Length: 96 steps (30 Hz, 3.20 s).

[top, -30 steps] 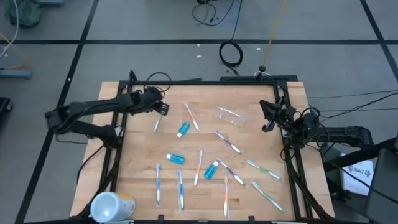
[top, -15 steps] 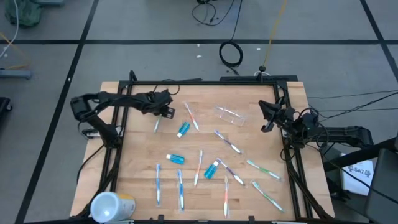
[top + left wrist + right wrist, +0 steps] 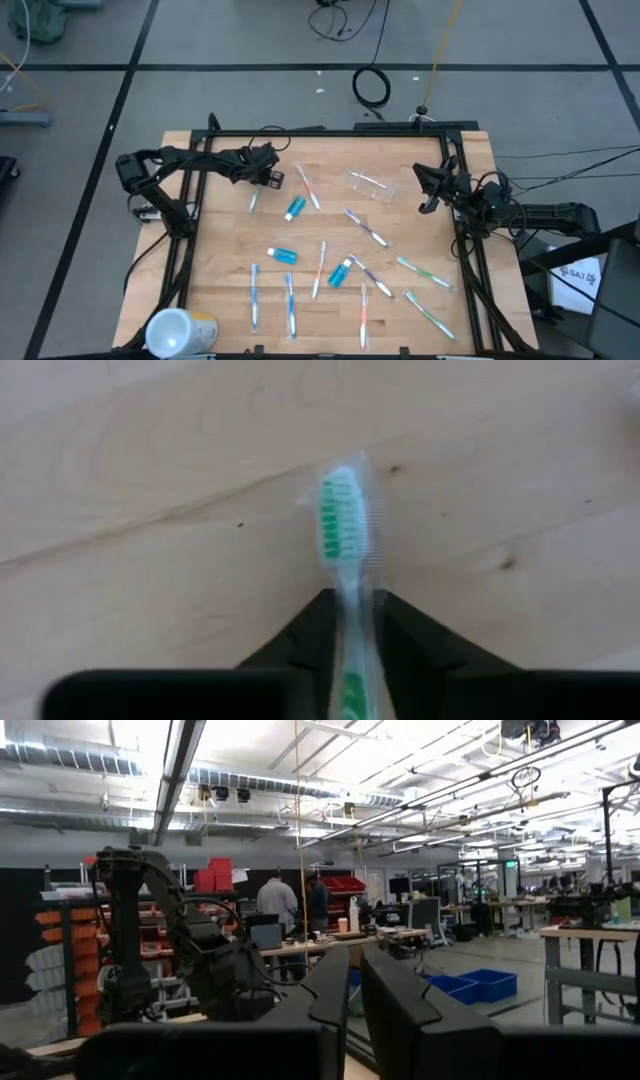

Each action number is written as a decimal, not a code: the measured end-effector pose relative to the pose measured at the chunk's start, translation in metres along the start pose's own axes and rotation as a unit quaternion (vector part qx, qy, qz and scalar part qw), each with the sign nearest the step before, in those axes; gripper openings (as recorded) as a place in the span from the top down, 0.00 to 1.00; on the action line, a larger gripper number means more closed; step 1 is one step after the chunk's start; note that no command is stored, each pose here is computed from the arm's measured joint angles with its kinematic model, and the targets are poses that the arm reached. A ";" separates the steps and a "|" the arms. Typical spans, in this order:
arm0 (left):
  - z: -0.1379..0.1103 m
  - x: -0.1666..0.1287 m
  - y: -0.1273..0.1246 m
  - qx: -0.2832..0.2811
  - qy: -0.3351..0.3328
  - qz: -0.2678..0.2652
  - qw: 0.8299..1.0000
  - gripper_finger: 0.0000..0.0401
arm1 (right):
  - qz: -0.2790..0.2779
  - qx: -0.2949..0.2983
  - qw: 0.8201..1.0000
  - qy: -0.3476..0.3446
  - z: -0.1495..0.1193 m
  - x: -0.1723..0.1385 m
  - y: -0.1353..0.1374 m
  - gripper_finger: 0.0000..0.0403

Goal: Pick & Place toothbrushing station
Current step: Put the top green toothbrush into the transparent organizer

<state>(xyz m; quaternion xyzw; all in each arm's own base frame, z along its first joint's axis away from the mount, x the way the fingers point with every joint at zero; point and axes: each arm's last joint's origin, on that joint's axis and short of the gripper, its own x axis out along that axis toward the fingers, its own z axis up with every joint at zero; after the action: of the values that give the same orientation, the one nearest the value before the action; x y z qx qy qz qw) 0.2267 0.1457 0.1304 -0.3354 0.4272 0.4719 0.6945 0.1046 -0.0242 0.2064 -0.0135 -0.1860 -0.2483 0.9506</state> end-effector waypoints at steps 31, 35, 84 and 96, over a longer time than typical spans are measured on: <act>0.021 -0.124 -0.103 0.160 -0.528 -0.397 0.734 0.98 | 0.003 0.009 0.999 0.052 -0.011 0.001 0.001 0.95; 0.018 -0.111 -0.112 0.145 -0.547 -0.382 0.731 0.97 | 0.003 -0.005 0.999 0.052 -0.011 0.001 0.001 0.95; 0.040 0.024 -0.211 0.169 -0.530 -0.210 0.804 0.95 | -0.019 -0.211 0.976 -0.053 0.011 0.001 -0.001 0.95; 0.041 0.023 -0.210 0.177 -0.543 -0.151 0.807 0.71 | -0.017 -0.200 0.979 -0.048 0.010 0.001 -0.001 0.95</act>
<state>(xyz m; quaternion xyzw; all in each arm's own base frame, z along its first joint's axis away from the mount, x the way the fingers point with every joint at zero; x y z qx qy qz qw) 0.4400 0.1206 0.1391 0.0440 0.0005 0.3829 0.9228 0.1017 -0.0240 0.2157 -0.2117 -0.1782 -0.2953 0.9144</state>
